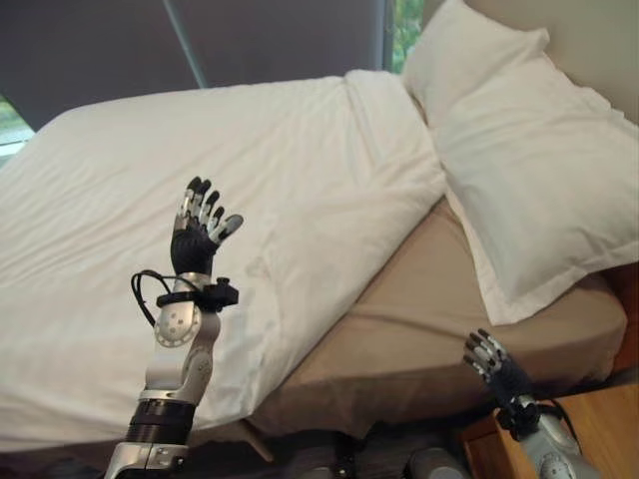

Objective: Making the bed.

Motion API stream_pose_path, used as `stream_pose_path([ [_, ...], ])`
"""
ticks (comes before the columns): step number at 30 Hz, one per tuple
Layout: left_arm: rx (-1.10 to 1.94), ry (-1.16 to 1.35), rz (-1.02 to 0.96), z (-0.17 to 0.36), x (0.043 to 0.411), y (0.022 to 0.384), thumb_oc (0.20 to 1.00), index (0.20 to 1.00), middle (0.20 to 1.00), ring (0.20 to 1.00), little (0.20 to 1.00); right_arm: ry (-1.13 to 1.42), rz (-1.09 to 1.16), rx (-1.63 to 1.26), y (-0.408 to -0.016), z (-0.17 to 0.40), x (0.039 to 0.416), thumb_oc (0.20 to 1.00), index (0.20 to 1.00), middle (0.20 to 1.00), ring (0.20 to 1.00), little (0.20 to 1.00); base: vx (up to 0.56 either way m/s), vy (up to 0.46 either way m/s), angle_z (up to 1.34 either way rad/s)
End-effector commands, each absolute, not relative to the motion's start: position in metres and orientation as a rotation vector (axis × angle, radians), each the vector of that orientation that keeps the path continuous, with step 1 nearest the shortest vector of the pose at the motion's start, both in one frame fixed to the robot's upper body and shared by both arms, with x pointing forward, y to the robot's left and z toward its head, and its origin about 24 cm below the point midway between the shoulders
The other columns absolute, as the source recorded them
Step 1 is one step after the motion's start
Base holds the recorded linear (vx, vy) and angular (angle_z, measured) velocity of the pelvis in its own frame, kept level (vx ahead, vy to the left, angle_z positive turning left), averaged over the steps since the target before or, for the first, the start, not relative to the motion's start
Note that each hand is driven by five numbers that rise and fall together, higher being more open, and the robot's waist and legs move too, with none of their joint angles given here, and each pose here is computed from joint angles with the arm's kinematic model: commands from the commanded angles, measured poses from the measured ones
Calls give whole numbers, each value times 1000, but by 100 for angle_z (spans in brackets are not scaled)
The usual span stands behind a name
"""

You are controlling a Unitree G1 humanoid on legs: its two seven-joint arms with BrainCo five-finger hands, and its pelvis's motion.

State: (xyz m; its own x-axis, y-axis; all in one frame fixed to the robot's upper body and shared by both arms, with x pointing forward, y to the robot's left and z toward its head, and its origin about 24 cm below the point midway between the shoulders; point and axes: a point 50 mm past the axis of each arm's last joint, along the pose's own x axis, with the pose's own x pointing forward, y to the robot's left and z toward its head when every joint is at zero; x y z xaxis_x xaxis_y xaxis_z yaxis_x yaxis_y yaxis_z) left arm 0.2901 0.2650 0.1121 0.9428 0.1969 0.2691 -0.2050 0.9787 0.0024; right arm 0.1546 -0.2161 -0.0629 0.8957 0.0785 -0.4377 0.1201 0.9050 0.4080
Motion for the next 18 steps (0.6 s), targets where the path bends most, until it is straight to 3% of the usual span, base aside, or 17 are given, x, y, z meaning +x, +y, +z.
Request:
stream_pose_path([
  [1, 317, -354, 348, 157, 314, 295, 1000, 1000, 1000, 1000, 1000, 377, 84, 355, -220, -42, 173, 1000, 1000, 1000, 1000, 1000, 81, 42, -30],
  [7, 665, -162, 413, 161, 333, 328, 1000, 1000, 1000, 1000, 1000, 358, 99, 343, -218, -40, 177, 1000, 1000, 1000, 1000, 1000, 45, 33, -17],
  [10, 1096, -6, 351, 171, 338, 347, 1000, 1000, 1000, 1000, 1000, 375, 80, 369, -219, -45, 176, 1000, 1000, 1000, 1000, 1000, 40, 14, -13],
  [13, 1279, 121, 305, 175, 347, 354, 1000, 1000, 1000, 1000, 1000, 387, 109, 383, -212, -48, 178, 1000, 1000, 1000, 1000, 1000, -12, 10, -12],
  [18, 1313, 209, 266, 164, 352, 354, 1000, 1000, 1000, 1000, 1000, 396, 160, 392, -204, -49, 178, 1000, 1000, 1000, 1000, 1000, -17, 2, -12],
])
